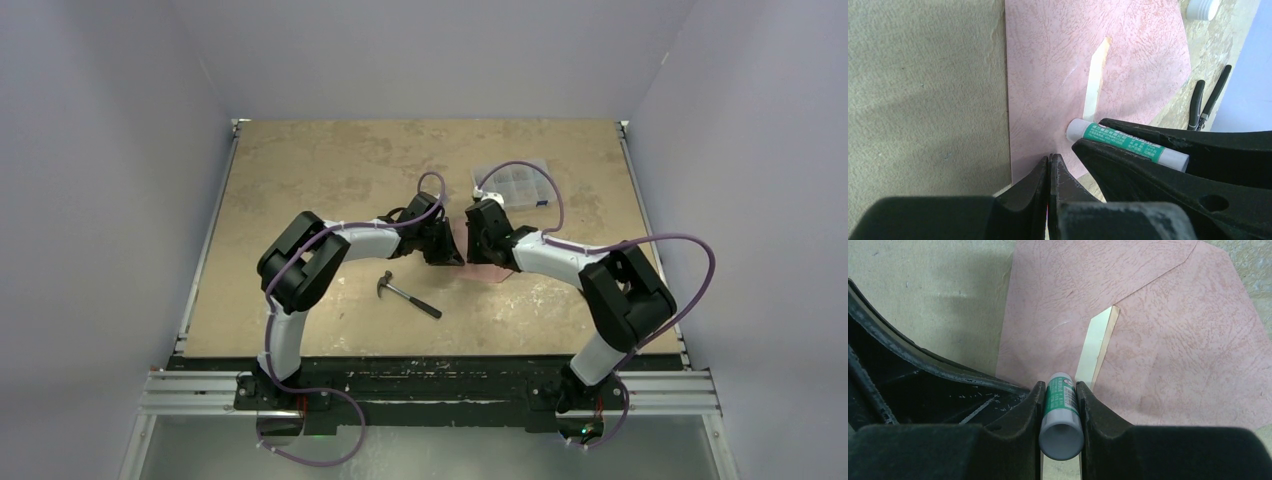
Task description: Place the letter into the envelope and seal it
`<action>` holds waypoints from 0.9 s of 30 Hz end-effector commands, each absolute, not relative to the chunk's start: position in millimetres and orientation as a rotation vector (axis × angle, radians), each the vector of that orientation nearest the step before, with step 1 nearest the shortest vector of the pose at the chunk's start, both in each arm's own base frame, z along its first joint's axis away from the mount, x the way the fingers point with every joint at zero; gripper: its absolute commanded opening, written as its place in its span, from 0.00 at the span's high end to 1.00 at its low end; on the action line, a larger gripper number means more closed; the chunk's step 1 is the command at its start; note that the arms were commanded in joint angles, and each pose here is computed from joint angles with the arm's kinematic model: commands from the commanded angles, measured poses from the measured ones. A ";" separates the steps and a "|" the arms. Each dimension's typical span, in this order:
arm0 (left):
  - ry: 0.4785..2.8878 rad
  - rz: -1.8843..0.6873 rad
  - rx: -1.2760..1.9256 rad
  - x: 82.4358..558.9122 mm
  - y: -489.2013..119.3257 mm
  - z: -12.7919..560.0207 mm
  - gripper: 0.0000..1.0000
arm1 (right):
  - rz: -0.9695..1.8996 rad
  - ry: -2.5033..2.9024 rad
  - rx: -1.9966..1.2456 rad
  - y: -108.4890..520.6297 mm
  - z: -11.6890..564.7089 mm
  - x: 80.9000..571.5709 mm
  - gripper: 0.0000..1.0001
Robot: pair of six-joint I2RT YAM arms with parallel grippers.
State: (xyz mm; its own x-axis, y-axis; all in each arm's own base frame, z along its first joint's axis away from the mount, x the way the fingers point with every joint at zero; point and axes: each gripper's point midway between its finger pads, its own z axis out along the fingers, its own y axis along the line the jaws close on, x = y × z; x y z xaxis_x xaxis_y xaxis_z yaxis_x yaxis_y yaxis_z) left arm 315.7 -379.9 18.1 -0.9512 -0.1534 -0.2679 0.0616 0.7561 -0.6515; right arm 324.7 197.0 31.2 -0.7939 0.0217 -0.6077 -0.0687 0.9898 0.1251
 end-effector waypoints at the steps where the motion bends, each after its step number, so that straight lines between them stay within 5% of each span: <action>1: 2.765 -0.728 -0.125 306.2 -342.4 -41.5 1.00 | 0.070 2.605 -0.074 179.6 1.9 300.3 1.00; 27: 2.767 -0.741 -0.121 306.3 -344.4 -40.6 1.00 | 0.002 2.560 -0.006 171.5 2.1 330.3 1.00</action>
